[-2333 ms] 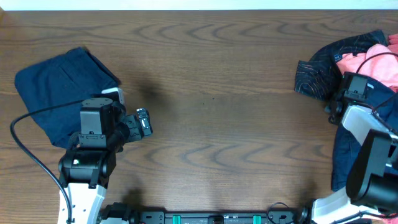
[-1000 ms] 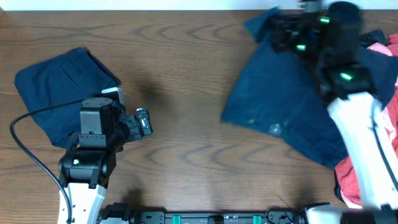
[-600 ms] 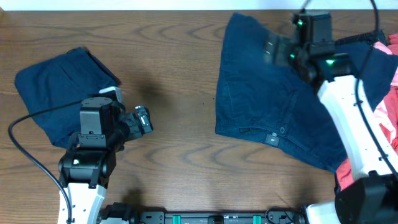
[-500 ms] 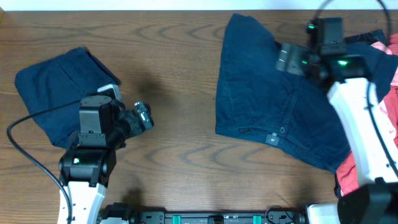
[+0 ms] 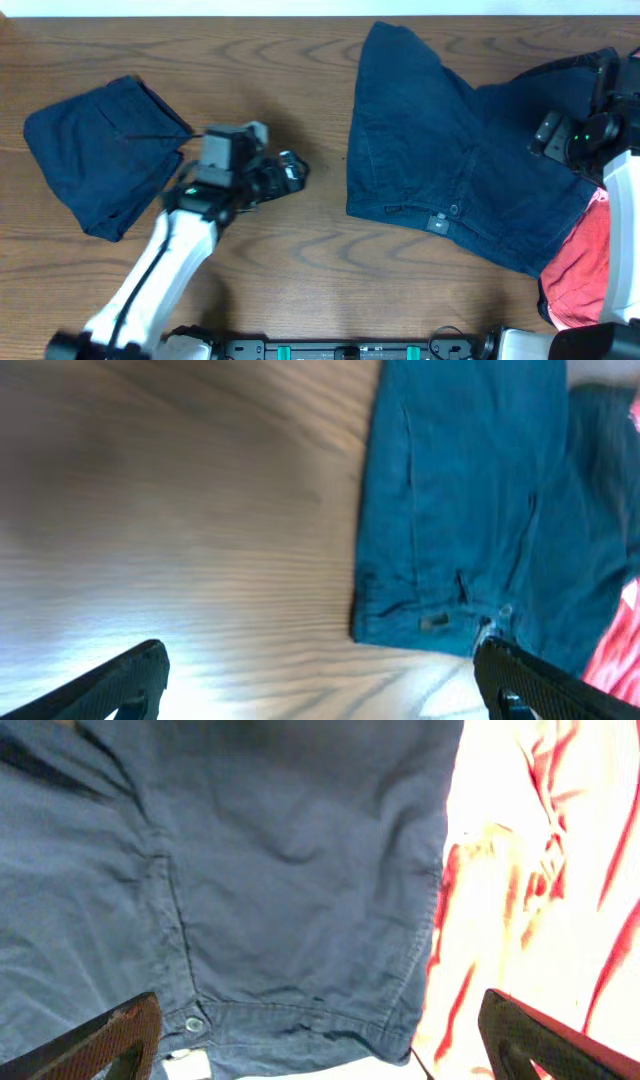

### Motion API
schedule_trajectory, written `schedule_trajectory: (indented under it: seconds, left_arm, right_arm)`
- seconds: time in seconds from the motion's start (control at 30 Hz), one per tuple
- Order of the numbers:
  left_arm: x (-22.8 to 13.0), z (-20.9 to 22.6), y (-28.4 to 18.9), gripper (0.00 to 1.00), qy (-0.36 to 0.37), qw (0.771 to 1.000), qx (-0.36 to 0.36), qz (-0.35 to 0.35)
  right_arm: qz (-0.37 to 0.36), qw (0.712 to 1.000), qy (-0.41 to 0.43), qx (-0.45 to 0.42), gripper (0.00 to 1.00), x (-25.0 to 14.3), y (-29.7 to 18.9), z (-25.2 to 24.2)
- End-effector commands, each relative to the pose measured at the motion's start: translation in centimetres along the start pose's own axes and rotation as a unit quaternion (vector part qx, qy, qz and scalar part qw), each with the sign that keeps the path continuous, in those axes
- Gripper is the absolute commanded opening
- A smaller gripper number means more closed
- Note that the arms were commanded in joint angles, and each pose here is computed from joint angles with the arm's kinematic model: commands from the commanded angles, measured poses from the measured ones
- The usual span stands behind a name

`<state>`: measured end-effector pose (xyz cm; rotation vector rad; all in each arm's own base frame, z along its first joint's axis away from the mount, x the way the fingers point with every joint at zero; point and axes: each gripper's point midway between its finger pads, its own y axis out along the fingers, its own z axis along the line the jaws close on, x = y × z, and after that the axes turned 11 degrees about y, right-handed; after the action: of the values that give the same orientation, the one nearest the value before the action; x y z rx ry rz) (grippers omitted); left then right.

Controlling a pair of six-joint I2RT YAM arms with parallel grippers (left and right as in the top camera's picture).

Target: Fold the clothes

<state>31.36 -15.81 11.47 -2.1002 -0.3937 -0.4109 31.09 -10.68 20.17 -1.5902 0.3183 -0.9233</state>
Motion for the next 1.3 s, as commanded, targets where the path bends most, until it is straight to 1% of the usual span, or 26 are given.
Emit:
schedule_trajectory:
  seconds: [0.0, 0.13, 0.33, 0.4, 0.53, 0.57, 0.63, 0.7, 0.73, 0.77, 0.9, 1.0, 1.07, 1.13, 1.23, 1.27]
  left_arm:
    - [-2.5, -1.6, 3.5, 0.98, 0.006, 0.999, -0.022, 0.05]
    - [-4.3, -3.2, 7.2, 0.98, 0.033, 0.996, -0.038, 0.076]
    - [-6.9, -4.4, 11.6, 1.0, -0.002, 0.993, -0.049, 0.104]
    - [-7.5, -4.9, 12.7, 0.95, -0.011, 0.993, -0.054, 0.107]
    - [-8.2, -6.3, 13.7, 0.76, 0.003, 0.992, -0.071, 0.106]
    - [-8.2, -6.6, 13.8, 0.67, 0.007, 0.992, -0.076, 0.103]
    - [-8.1, -7.2, 13.8, 0.47, 0.013, 0.992, -0.084, 0.097]
    - [-7.9, -7.5, 13.8, 0.24, 0.016, 0.992, -0.089, 0.093]
    - [-7.9, -7.5, 13.8, 0.1, 0.016, 0.992, -0.088, 0.093]
    - [-7.9, -7.3, 13.8, 0.06, 0.018, 0.992, -0.087, 0.093]
    - [-7.4, -5.0, 12.7, 0.06, 0.034, 0.992, -0.06, 0.103]
    - [-5.5, -1.4, 9.9, 0.06, 0.059, 0.993, -0.02, 0.1]
    - [-2.4, 2.1, 6.5, 0.06, 0.05, 0.996, 0.033, 0.073]
    - [1.5, 5.3, 2.6, 0.06, 0.025, 0.996, 0.08, 0.023]
    - [7.9, 8.5, -3.8, 0.06, -0.02, 0.99, 0.109, -0.084]
    - [9.5, 9.0, -5.6, 0.1, -0.028, 0.987, 0.111, -0.113]
  right_arm:
    - [-0.006, 1.0, 0.015, -0.008, 0.99, 0.5, -0.5, -1.0]
    - [0.001, 1.0, 0.017, -0.013, 0.99, 0.2, -0.4, -1.4]
    - [0.004, 1.0, 0.009, -0.015, 0.99, 0.1, -0.5, -1.5]
    - [0.004, 1.0, 0.009, -0.015, 0.99, 0.1, -0.5, -1.5]
    - [0.005, 1.0, 0.009, -0.015, 0.99, 0.0, -0.5, -1.5]
    - [0.005, 1.0, 0.009, -0.015, 0.99, 0.0, -0.5, -1.5]
    - [0.005, 1.0, 0.009, -0.016, 0.99, 0.0, -0.5, -1.5]
    - [0.006, 1.0, 0.009, -0.016, 0.99, 0.0, -0.4, -1.5]
    - [0.005, 1.0, 0.009, -0.016, 0.99, 0.0, -0.5, -1.5]
    - [0.005, 1.0, 0.009, -0.016, 0.99, 0.0, -0.5, -1.5]
    - [0.006, 1.0, 0.008, -0.016, 0.99, 0.0, -0.5, -1.6]
    - [0.008, 1.0, 0.008, -0.017, 0.99, -0.1, -0.4, -1.6]
    - [0.008, 1.0, 0.008, -0.017, 0.99, -0.1, -0.4, -1.6]
    - [0.009, 1.0, 0.008, -0.017, 0.99, -0.1, -0.4, -1.6]
    - [0.017, 1.0, 0.008, -0.002, 0.99, -0.4, -0.4, -1.1]
    - [0.02, 1.0, 0.008, 0.005, 0.99, -0.5, -0.5, -0.8]
